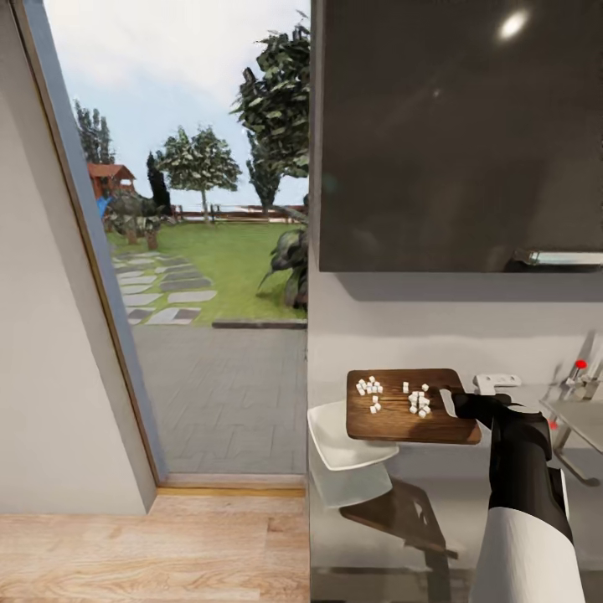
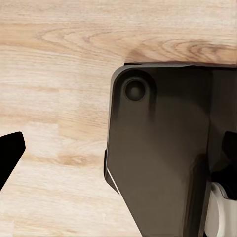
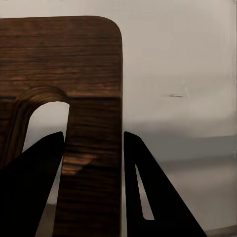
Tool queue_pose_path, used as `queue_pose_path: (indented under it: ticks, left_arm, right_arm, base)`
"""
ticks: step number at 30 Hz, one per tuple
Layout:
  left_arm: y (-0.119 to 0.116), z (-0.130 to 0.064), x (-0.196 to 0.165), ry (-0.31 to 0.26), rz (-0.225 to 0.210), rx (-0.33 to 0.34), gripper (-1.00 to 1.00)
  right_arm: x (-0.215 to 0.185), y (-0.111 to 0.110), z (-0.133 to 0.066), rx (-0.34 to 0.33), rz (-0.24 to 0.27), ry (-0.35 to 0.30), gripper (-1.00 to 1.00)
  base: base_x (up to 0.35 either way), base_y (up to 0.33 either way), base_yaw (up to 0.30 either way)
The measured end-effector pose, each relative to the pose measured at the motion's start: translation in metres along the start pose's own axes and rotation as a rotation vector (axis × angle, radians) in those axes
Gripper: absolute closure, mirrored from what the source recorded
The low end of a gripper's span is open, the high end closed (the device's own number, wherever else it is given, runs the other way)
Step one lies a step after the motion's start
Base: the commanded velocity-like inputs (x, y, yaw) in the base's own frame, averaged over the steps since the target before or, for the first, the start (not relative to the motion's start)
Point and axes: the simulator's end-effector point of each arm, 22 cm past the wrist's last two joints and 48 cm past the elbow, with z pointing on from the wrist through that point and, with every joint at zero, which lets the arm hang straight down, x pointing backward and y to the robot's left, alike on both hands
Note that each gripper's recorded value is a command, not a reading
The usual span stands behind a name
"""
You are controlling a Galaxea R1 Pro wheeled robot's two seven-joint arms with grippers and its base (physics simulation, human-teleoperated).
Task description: In the kitchen, take the Vidalia onion out of the sink, dice it on the chopping board with the paring knife, put the diced onion into the bowl on the countertop, then place both the paring knife and the chopping board into the sink.
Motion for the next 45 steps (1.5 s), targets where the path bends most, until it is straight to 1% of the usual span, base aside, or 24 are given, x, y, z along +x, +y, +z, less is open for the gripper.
queue_pose_path:
  ticks: [8, 27, 34, 45]
  left_arm:
    - [0.000, 0.001, -0.004, -0.011, -0.001, 0.000, -1.00]
    - [0.000, 0.001, -0.005, -0.013, -0.002, 0.001, -1.00]
    - [0.000, 0.001, -0.004, -0.012, -0.002, 0.000, -1.00]
    - [0.000, 0.001, -0.005, -0.012, -0.002, 0.000, -1.00]
  right_arm:
    - [-0.006, 0.000, -0.004, -0.002, 0.002, -0.013, 1.00]
    - [-0.009, 0.002, -0.004, -0.013, -0.009, -0.024, 1.00]
    - [-0.020, 0.005, -0.002, -0.021, -0.048, -0.080, 1.00]
    - [-0.022, 0.007, -0.002, -0.024, -0.058, -0.093, 1.00]
  base:
    - [0.000, 0.000, 0.000]
    - [0.000, 0.000, 0.000]
    - [0.000, 0.000, 0.000]
    - [0.000, 0.000, 0.000]
